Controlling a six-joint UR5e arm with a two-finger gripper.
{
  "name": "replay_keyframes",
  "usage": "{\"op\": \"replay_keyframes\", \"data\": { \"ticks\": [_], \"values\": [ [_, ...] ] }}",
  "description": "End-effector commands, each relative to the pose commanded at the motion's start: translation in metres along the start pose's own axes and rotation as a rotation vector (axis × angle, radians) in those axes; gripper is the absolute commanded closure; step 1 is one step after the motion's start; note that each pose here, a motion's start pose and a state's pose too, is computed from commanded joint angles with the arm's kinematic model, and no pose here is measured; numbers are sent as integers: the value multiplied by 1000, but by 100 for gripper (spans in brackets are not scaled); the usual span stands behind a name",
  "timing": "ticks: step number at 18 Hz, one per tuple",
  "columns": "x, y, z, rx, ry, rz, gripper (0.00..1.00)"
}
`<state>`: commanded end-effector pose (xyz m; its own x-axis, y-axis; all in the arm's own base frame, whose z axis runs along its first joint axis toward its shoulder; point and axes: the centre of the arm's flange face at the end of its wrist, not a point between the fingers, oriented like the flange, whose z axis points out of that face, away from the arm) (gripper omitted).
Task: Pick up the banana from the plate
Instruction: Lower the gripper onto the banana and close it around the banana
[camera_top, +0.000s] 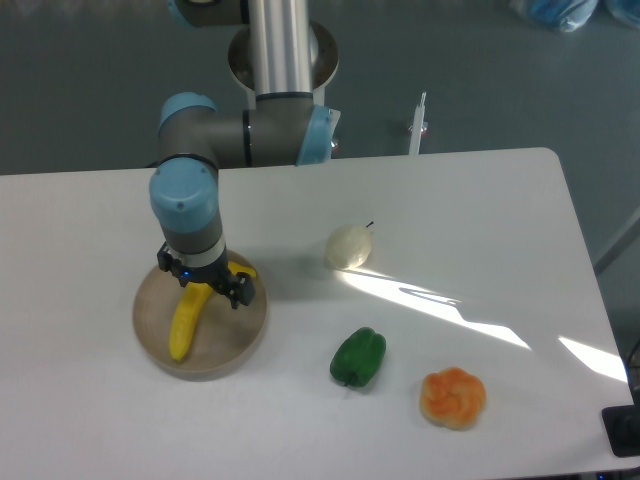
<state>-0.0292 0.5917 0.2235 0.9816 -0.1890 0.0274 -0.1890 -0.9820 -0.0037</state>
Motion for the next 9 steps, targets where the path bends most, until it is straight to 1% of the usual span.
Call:
{"op": "replay_keyframes", "data": {
  "ticks": [5,9],
  "values": [
    [21,-6,13,-18,8,12,0],
    [30,-12,24,-11,3,23,0]
  ]
}}
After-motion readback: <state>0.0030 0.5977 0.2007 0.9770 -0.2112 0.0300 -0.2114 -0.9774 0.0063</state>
